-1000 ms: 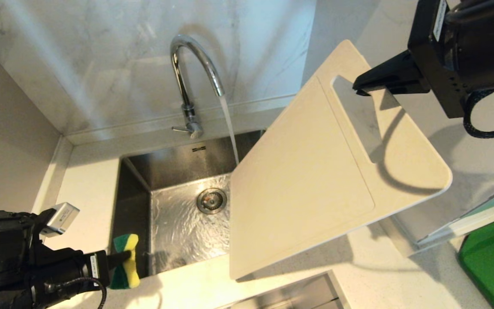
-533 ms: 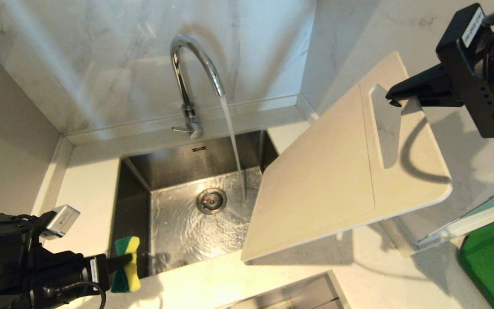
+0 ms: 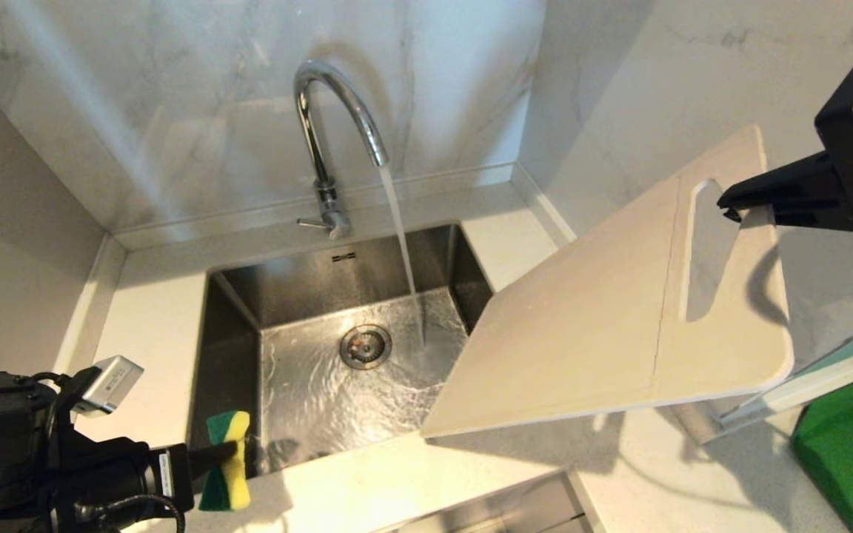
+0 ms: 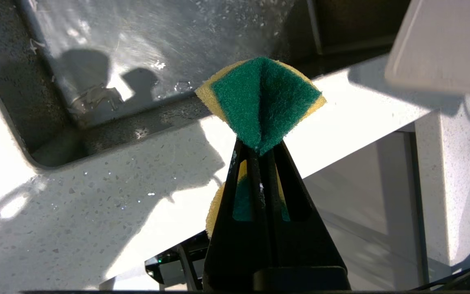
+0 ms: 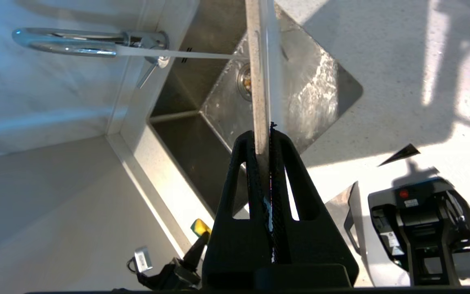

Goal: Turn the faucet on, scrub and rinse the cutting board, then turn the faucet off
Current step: Put down the cutting board

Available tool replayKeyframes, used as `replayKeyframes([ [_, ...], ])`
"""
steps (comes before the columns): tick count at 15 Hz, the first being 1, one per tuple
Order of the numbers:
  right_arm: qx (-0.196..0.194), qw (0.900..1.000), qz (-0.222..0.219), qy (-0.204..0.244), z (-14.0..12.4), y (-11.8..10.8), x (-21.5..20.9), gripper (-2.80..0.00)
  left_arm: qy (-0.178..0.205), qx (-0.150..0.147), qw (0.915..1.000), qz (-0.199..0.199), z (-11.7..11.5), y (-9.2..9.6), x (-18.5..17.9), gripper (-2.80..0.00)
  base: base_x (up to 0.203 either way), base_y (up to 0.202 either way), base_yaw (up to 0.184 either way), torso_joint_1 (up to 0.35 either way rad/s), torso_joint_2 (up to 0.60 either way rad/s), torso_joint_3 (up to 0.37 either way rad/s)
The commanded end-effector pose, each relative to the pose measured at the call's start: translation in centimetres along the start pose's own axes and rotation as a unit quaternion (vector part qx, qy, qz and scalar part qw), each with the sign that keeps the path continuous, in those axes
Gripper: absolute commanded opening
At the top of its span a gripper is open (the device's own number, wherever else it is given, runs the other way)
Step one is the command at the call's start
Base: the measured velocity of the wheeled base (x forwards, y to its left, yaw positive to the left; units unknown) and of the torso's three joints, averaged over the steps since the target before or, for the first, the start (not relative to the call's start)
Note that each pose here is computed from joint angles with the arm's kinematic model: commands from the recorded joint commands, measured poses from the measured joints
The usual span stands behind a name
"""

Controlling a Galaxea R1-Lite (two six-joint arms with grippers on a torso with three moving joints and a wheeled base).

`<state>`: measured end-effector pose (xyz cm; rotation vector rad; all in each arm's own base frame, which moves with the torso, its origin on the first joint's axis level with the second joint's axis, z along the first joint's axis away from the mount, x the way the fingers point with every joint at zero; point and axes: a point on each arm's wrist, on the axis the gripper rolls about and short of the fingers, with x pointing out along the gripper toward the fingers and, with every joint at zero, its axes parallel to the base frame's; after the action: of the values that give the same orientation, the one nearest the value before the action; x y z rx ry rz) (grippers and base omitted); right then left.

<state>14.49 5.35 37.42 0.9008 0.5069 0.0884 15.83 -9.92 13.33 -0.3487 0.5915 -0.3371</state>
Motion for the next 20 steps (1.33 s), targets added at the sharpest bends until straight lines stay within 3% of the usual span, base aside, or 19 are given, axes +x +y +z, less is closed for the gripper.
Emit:
replayKeyframes([
  [1, 0.005, 1.000, -0.003, -0.003, -0.2, -0.6, -0.7, -2.80, -0.002, -0.002, 1.0000, -0.002, 0.0, -0.1, -0.1, -2.80, 0.000, 0.000, 0.000, 0.000, 0.00, 0.000],
  [8, 0.018, 0.999, -0.012, -0.040, 0.5, -1.1, -1.7, -2.80, 0.003, -0.005, 1.0000, -0.005, -0.3, -0.1, -0.1, -2.80, 0.000, 0.000, 0.000, 0.000, 0.00, 0.000],
  [16, 0.096, 0.993, -0.033, -0.055, 0.8, -1.5, -1.0, -2.80, 0.006, -0.005, 0.9999, -0.006, -0.4, -0.2, 0.0, -2.80, 0.000, 0.000, 0.000, 0.000, 0.00, 0.000],
  [20, 0.109, 0.989, -0.069, -0.078, 0.8, -1.9, 0.2, -2.80, 0.007, -0.015, 0.9998, -0.005, -0.4, -0.2, 0.0, -2.80, 0.000, 0.000, 0.000, 0.000, 0.00, 0.000],
])
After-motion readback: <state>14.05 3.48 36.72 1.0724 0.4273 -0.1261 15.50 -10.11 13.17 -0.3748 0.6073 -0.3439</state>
